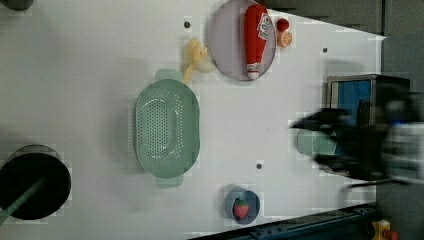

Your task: Drag strainer left to right.

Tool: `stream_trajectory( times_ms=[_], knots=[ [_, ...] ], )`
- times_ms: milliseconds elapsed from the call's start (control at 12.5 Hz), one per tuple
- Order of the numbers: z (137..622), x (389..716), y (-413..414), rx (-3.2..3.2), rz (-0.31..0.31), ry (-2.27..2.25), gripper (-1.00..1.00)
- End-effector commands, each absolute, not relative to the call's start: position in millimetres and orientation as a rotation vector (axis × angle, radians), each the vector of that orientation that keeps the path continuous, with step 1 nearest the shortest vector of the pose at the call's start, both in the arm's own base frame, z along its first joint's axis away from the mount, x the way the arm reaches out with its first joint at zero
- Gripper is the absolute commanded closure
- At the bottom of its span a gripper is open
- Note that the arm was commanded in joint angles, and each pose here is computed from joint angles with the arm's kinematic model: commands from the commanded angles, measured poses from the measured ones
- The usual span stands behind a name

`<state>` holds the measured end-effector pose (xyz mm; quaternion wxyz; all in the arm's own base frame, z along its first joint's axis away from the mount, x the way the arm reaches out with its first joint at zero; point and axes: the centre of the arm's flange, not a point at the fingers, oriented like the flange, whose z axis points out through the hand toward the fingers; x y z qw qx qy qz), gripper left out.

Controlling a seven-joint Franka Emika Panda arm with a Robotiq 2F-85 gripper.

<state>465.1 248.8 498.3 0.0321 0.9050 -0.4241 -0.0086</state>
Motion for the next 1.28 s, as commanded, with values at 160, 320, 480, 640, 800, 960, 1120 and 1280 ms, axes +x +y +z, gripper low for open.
stream_trajectory(
  times_ms=[160, 320, 480, 640, 800, 960, 1120, 1280],
  knots=[
    [414, 456, 297, 2.532, -0.128, -1.727, -1.00],
    [361, 458, 308, 2.442, -0.190, -1.864, -1.00],
    [310, 459, 311, 2.394, -0.242, -1.974, -1.00],
    [269, 460, 313, 2.412, -0.278, -2.056, -1.00],
    [237, 461, 311, 2.435, -0.299, -2.133, -1.00],
    [208, 461, 305, 2.415, -0.326, -2.172, -1.00],
    [184, 462, 301, 2.397, -0.338, -2.202, -1.00],
    [165, 466, 297, 2.392, -0.320, -2.234, -1.00]
  ],
)
